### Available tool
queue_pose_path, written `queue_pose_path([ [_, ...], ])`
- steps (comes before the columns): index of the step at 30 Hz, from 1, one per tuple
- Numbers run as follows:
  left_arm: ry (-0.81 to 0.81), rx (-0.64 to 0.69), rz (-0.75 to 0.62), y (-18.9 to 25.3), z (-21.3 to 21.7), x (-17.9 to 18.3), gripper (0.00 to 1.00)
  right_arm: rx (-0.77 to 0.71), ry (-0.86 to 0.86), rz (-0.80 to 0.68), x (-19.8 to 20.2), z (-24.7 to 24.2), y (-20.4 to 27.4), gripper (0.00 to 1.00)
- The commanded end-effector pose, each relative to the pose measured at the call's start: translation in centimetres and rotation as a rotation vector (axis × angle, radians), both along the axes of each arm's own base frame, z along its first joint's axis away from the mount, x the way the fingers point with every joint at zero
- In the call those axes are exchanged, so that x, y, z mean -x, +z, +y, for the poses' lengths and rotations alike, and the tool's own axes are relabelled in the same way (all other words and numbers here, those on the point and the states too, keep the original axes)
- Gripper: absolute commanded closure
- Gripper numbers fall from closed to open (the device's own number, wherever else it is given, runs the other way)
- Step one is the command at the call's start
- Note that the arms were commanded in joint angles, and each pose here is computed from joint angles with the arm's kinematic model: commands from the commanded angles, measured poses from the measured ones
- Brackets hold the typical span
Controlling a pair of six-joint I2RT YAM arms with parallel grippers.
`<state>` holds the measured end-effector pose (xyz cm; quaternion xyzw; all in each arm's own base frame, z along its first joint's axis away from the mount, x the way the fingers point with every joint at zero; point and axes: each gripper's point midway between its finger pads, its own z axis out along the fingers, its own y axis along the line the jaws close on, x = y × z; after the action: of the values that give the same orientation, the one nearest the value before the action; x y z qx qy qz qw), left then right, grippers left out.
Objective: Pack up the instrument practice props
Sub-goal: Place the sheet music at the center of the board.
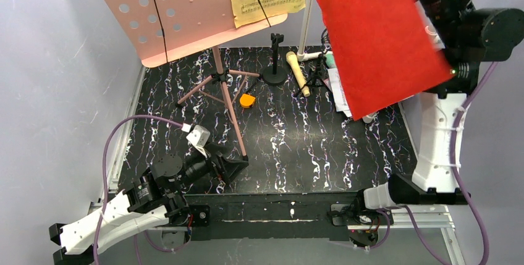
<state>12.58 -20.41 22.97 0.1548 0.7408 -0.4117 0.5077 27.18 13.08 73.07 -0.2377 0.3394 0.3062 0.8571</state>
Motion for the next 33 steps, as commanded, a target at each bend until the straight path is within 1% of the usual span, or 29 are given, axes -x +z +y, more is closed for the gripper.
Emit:
queue_pose_path([
  [1, -0.14, 0.044, -0.208, 4.9, -2.0, 0.8, 0.0, 0.119, 0.051, -0.043, 4.5, 1.2, -1.8, 0.99],
  [3, -0.166, 0.036, -0.282, 6.0, -2.6, 0.6, 0.0, 0.17, 0.091, 0.009, 5.1, 1.9, -4.5, 0.99],
  [4, -0.177, 0.038, -0.319, 6.7, -2.9, 0.6, 0.0, 0.189, 0.11, 0.069, 4.4, 2.1, -6.8, 0.99],
  [5, -0.184, 0.031, -0.342, 7.2, -3.2, 0.5, 0.0, 0.206, 0.127, 0.104, 4.8, 2.3, -8.4, 0.99],
  [9, -0.193, -0.038, -0.387, 7.6, -4.3, -0.5, 0.0, 0.303, 0.164, 0.234, 5.4, 2.9, -15.6, 0.99],
  [12, -0.235, -0.072, -0.354, 6.7, -5.7, -0.6, 0.0, 0.424, 0.141, 0.322, 5.0, 2.8, -21.3, 0.99],
  [15, -0.241, -0.105, -0.299, 5.0, -6.7, -1.0, 0.0, 0.535, 0.114, 0.385, 4.8, 2.4, -25.6, 0.99],
  [17, -0.232, -0.123, -0.261, 3.7, -7.0, -1.3, 0.0, 0.602, 0.1, 0.394, 5.0, 2.2, -27.6, 0.99],
  [20, -0.227, -0.135, -0.201, 2.0, -7.3, -1.4, 0.0, 0.664, 0.066, 0.425, 4.8, 1.6, -29.9, 0.99],
  [23, -0.228, -0.153, -0.17, 0.6, -7.5, -1.5, 0.0, 0.669, 0.05, 0.498, 4.0, 1.2, -31.6, 0.99],
  [28, -0.196, -0.251, -0.133, -3.7, -7.3, -2.4, 0.0, 0.58, 0.064, 0.644, 3.2, 1.1, -33.9, 0.99],
  [31, -0.169, -0.245, -0.078, -5.3, -7.4, -2.6, 0.0, 0.55, -0.005, 0.731, 2.0, 0.2, -35.4, 0.99],
  [33, -0.127, -0.207, -0.031, -5.8, -7.3, -2.8, 0.0, 0.558, -0.065, 0.807, 1.0, -0.8, -37.0, 0.99],
])
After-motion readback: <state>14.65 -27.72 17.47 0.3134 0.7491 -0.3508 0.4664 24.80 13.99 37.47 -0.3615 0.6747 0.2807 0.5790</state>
